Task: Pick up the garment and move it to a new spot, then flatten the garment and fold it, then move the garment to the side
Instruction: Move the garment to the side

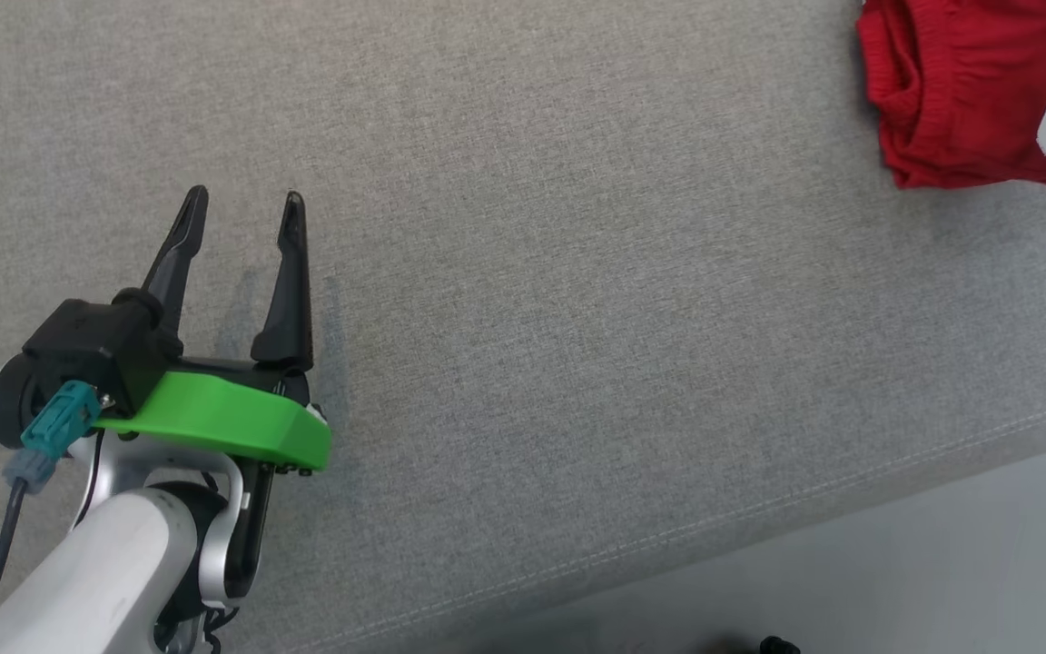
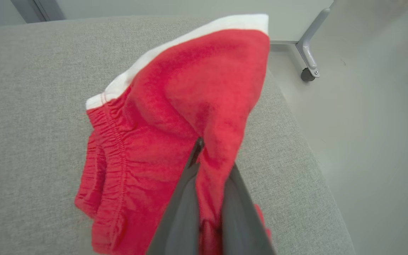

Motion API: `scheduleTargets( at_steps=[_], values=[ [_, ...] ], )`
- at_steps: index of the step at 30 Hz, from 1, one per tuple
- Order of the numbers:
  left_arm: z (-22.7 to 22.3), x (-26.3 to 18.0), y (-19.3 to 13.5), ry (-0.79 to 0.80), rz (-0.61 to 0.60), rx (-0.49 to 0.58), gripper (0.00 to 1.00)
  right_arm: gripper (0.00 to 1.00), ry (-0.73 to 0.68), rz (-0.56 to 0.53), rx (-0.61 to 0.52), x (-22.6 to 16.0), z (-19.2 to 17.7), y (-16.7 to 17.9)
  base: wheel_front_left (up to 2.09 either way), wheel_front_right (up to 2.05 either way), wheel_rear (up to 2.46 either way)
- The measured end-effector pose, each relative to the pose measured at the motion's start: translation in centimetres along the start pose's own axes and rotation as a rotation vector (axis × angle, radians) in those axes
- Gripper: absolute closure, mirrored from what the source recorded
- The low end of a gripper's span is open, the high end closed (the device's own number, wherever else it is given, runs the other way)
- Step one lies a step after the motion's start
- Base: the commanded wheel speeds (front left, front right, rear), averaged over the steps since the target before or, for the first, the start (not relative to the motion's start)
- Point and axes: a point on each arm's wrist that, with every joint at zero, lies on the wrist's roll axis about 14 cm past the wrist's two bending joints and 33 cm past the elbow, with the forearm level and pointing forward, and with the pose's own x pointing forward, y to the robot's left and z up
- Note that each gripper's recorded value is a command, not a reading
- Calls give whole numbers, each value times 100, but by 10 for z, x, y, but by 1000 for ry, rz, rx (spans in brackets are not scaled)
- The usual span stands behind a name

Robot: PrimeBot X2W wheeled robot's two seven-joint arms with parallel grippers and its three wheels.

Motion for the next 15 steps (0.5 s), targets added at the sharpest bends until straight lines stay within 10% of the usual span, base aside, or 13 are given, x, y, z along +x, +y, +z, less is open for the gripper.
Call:
scheduleTargets(
  at_steps=[13, 15],
  values=[
    [-22, 3, 22, 89, 30, 44, 0, 100, 12, -79, -144, 37, -6, -23, 0, 0, 0],
    [-25, 2, 25, 98, 38, 48, 0, 56, 19, -85, -159, 41, -11, -24, 0, 0, 0]
  ],
)
